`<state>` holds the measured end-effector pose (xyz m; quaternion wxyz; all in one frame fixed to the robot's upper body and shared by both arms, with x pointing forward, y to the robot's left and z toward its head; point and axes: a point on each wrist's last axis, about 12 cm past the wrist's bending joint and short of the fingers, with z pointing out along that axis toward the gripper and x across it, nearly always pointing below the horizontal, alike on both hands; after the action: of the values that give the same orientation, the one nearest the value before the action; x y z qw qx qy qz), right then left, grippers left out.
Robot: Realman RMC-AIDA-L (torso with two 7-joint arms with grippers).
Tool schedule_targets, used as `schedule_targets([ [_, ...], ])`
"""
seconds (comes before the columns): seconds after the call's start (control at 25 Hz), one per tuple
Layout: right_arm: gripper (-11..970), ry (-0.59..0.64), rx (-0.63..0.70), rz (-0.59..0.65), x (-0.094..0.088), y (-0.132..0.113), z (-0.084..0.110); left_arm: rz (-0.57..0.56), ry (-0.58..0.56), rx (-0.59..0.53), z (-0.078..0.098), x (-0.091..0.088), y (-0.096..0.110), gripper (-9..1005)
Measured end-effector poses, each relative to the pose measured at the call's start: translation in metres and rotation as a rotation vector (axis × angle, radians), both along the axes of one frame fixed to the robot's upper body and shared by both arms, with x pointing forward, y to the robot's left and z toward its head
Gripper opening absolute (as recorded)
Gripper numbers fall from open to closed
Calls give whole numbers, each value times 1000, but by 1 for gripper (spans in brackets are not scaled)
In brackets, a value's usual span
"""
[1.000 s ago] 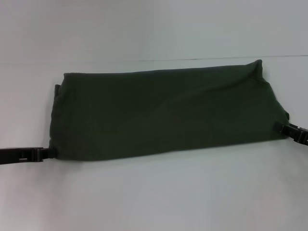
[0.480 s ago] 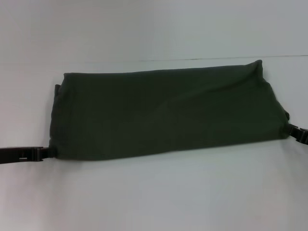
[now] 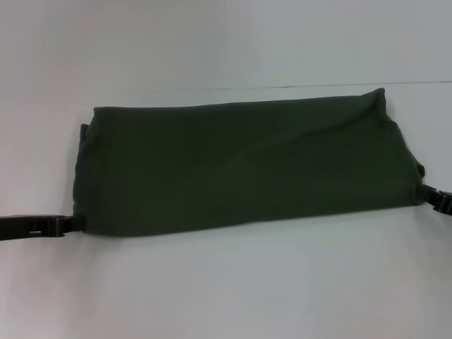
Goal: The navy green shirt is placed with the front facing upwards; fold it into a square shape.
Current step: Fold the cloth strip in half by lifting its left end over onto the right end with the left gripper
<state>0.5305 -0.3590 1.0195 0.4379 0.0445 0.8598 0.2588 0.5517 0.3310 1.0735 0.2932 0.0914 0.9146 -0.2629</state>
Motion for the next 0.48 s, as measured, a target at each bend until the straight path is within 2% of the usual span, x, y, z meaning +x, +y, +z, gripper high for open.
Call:
schedule_targets([
  [0.2,9,-8,7,15,-8,-3,-1,-28,-16,15,-1,-2,1,50],
  [0.48,10,-39,25,41,-27,-7,-2,-41,-26,32,-5,-9,5,50],
])
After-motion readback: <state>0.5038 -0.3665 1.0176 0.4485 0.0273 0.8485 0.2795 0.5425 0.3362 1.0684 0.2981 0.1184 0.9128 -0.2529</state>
